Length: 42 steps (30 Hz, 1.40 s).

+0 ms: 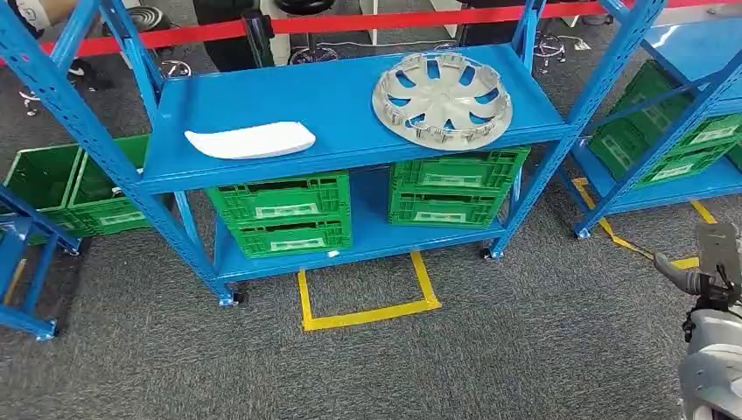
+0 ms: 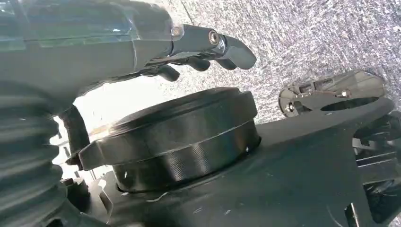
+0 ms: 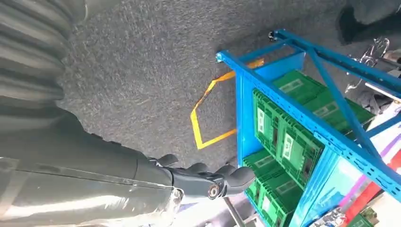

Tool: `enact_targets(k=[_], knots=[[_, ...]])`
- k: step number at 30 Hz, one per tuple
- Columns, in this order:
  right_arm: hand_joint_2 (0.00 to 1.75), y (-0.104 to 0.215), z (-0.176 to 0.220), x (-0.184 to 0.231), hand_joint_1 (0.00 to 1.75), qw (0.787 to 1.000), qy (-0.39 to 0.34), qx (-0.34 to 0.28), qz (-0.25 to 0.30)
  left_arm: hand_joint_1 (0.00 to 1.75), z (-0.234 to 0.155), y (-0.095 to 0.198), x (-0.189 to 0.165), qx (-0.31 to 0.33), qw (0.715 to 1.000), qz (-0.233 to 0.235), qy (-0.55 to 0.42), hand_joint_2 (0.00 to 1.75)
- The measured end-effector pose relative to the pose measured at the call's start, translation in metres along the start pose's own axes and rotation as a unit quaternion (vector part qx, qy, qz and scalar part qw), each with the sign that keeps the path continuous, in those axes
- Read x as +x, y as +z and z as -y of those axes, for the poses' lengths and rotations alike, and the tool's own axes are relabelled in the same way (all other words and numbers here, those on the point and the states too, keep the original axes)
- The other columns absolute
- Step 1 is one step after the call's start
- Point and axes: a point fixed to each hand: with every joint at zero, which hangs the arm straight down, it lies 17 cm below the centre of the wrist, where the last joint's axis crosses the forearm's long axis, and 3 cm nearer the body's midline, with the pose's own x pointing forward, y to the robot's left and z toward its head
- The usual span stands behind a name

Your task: Take the parts from the cabinet and place them on the table.

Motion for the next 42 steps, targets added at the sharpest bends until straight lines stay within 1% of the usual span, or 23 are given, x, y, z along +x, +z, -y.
enact_targets(k=[3,5,7,9,12,13,15,17,19,20,21,22,24,26,28,34,36,39,41,42], knots=[[1.75,0.000,0.000,0.000,0.00,1.000,-0.001,0.000,0.000,0.00,0.000,0.000,0.000,0.000,1.000,0.000,0.000,1.75],[1.75,-0.001,0.001,0.007,0.00,1.000,-0.003,0.000,0.015,0.00,-0.001,0.000,-0.001,0.001,1.000,-0.002,0.000,1.75],[1.75,-0.007,0.002,0.024,0.00,0.999,-0.011,-0.001,0.039,0.00,-0.002,0.000,-0.003,0.001,1.000,-0.007,0.000,1.75],[1.75,-0.019,0.007,0.054,0.00,0.998,-0.025,-0.006,0.064,0.00,-0.005,-0.001,-0.005,0.004,1.000,-0.010,0.001,1.75],[1.75,-0.039,0.018,0.116,0.00,0.991,-0.052,-0.012,0.120,0.00,-0.007,-0.001,-0.006,0.000,1.000,-0.012,0.015,1.75],[1.75,-0.047,0.023,0.144,0.00,0.988,-0.060,-0.015,0.141,0.00,-0.008,-0.001,-0.007,-0.001,1.000,-0.013,0.019,1.75],[1.75,-0.061,0.027,0.220,0.00,0.977,-0.082,-0.014,0.196,0.00,-0.011,-0.002,-0.010,0.000,1.000,-0.022,0.022,1.75],[1.75,-0.063,0.022,0.295,0.00,0.963,-0.099,0.006,0.250,0.00,-0.015,-0.002,-0.013,0.001,0.999,-0.028,0.026,1.75],[1.75,-0.053,-0.003,0.364,0.00,0.945,-0.120,0.057,0.299,0.00,-0.018,-0.002,-0.015,0.000,0.999,-0.034,0.027,1.75],[1.75,-0.044,-0.023,0.395,0.00,0.934,-0.128,0.092,0.320,0.00,-0.019,-0.002,-0.014,0.000,0.999,-0.036,0.028,1.75],[1.75,-0.033,-0.043,0.419,0.00,0.923,-0.135,0.131,0.337,0.00,-0.019,-0.002,-0.012,0.000,0.999,-0.029,0.028,1.75],[1.75,-0.016,-0.071,0.443,0.00,0.908,-0.139,0.179,0.353,0.00,-0.019,-0.003,-0.008,-0.001,1.000,-0.017,0.025,1.75],[1.75,0.015,-0.121,0.479,0.00,0.885,-0.125,0.243,0.378,0.00,-0.018,-0.003,0.000,0.000,1.000,0.009,0.016,1.75],[1.75,0.037,-0.152,0.499,0.00,0.871,-0.112,0.271,0.393,0.00,-0.020,-0.003,0.005,0.006,1.000,0.021,0.013,1.75],[1.75,0.047,-0.162,0.514,0.00,0.865,-0.097,0.278,0.407,0.00,-0.020,-0.003,0.007,0.007,1.000,0.028,0.013,1.75],[1.75,0.060,-0.160,0.547,0.00,0.851,-0.052,0.284,0.439,0.00,-0.017,-0.003,0.000,0.002,1.000,0.014,0.016,1.75],[1.75,0.068,-0.167,0.553,0.00,0.845,-0.041,0.294,0.444,0.00,-0.013,-0.002,-0.001,-0.002,1.000,0.011,0.017,1.75],[1.75,0.076,-0.189,0.551,0.00,0.844,-0.019,0.306,0.440,0.00,-0.009,-0.002,0.000,-0.005,1.000,0.010,0.020,1.75],[1.75,0.080,-0.211,0.543,0.00,0.849,0.007,0.305,0.431,0.00,-0.007,-0.001,0.001,-0.007,1.000,0.010,0.023,1.75],[1.75,0.079,-0.221,0.536,0.00,0.856,0.024,0.294,0.424,0.00,-0.007,-0.001,0.001,-0.007,1.000,0.010,0.025,1.75]])
